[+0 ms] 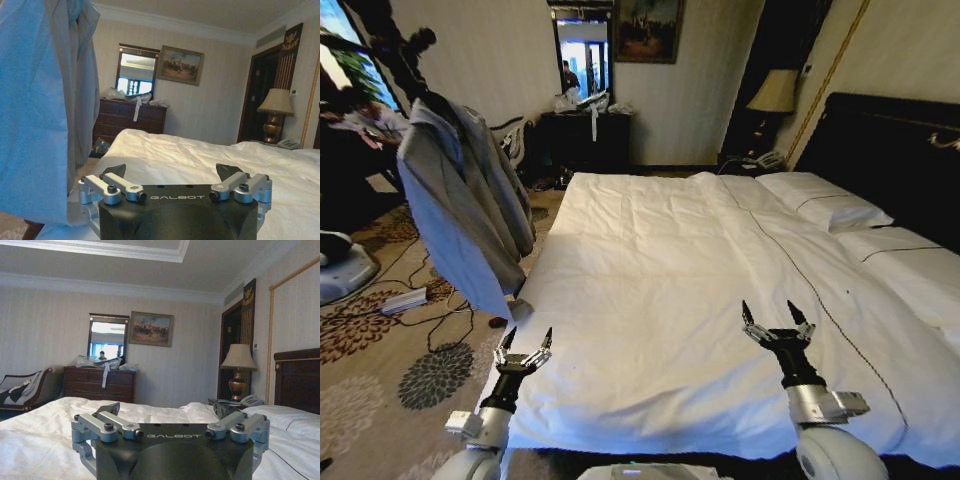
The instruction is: Pick up the clothes from the bed and hang them on the clothes hanger.
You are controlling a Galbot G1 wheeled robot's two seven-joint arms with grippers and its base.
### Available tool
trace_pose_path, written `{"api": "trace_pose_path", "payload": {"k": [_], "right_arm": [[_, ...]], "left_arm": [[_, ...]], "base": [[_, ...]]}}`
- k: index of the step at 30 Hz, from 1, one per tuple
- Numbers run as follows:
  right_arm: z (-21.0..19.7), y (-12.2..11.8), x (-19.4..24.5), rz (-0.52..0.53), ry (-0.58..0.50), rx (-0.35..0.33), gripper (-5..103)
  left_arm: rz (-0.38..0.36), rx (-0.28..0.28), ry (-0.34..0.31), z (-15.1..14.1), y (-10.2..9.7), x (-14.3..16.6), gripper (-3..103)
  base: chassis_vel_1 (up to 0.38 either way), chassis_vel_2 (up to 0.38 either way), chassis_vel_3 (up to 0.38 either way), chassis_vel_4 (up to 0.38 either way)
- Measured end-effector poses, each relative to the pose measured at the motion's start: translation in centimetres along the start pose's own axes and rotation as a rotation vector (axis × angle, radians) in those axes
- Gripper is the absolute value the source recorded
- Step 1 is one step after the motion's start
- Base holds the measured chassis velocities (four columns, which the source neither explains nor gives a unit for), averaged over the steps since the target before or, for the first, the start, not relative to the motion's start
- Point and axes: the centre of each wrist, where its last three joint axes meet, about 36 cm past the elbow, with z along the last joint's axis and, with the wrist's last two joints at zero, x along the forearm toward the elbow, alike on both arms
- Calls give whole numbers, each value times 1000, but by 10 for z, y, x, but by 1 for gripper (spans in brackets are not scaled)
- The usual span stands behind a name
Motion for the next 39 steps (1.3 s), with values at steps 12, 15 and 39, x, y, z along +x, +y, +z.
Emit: {"api": "trace_pose_path", "payload": {"k": [12,15,39], "right_arm": [[0,0,0,0,0,0,100],[0,0,0,0,0,0,100],[0,0,0,1,0,0,100]], "left_arm": [[0,0,0,0,0,0,100],[0,0,0,0,0,0,100],[0,0,1,0,0,0,100]], "base": [[0,0,0,0],[0,0,0,0],[0,0,0,0]]}}
